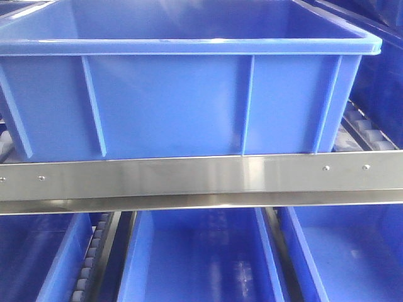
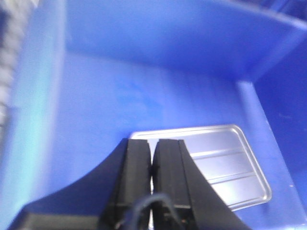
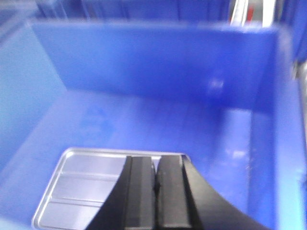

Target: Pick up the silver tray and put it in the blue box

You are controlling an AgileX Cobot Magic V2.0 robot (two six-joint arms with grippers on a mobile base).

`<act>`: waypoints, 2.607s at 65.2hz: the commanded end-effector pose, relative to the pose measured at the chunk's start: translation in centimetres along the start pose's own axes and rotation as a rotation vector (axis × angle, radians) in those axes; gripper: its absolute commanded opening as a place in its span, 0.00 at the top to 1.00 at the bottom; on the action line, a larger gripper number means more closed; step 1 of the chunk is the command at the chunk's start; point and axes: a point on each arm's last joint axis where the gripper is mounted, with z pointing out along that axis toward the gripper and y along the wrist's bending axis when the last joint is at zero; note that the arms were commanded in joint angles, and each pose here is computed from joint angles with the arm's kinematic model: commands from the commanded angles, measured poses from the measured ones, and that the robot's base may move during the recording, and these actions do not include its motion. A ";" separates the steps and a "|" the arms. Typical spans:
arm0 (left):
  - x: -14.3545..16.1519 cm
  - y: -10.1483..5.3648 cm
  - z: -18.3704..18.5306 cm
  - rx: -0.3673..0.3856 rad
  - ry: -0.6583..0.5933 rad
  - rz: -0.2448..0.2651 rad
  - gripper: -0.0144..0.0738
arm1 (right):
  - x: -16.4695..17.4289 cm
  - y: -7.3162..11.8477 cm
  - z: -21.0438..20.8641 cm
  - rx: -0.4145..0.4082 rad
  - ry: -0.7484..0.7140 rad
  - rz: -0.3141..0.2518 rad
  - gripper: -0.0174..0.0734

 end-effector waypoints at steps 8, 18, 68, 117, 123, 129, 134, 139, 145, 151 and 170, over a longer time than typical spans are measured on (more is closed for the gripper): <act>0.7 0.2 -6.5 0.035 -0.223 0.074 0.84 | 0.1 -0.2 -6.7 -0.016 -0.210 -0.032 0.75; 3.6 0.9 -11.0 0.046 -0.305 0.135 0.84 | 2.4 -0.6 -11.4 -0.022 -0.251 -0.031 0.75; 8.8 2.2 -19.6 0.096 -0.554 0.135 0.84 | 6.4 -1.2 -19.7 -0.050 -0.409 -0.029 0.75; 8.8 2.2 -19.6 0.096 -0.554 0.135 0.84 | 14.5 -4.2 -21.2 0.271 -0.417 -0.102 0.75; 8.8 2.2 -19.6 0.096 -0.554 0.135 0.84 | 15.9 -4.2 -21.5 0.274 -0.407 -0.103 0.75; 8.8 2.2 -19.6 0.096 -0.554 0.135 0.84 | 16.0 -4.3 -21.4 0.277 -0.382 -0.097 0.75; 8.8 2.2 -19.6 0.096 -0.554 0.135 0.84 | 15.9 -4.3 -21.4 0.275 -0.394 -0.098 0.75; 8.8 2.2 -19.6 0.096 -0.554 0.135 0.84 | 15.9 -4.3 -21.4 0.274 -0.403 -0.100 0.75; 8.8 2.2 -19.6 0.096 -0.554 0.135 0.84 | 15.9 -4.3 -21.4 0.274 -0.403 -0.100 0.75; 8.8 2.2 -19.6 0.096 -0.554 0.135 0.84 | 15.9 -4.3 -21.4 0.274 -0.402 -0.100 0.75; 8.9 2.2 -19.6 0.095 -0.552 0.135 0.84 | 15.9 -4.3 -21.4 0.274 -0.402 -0.100 0.75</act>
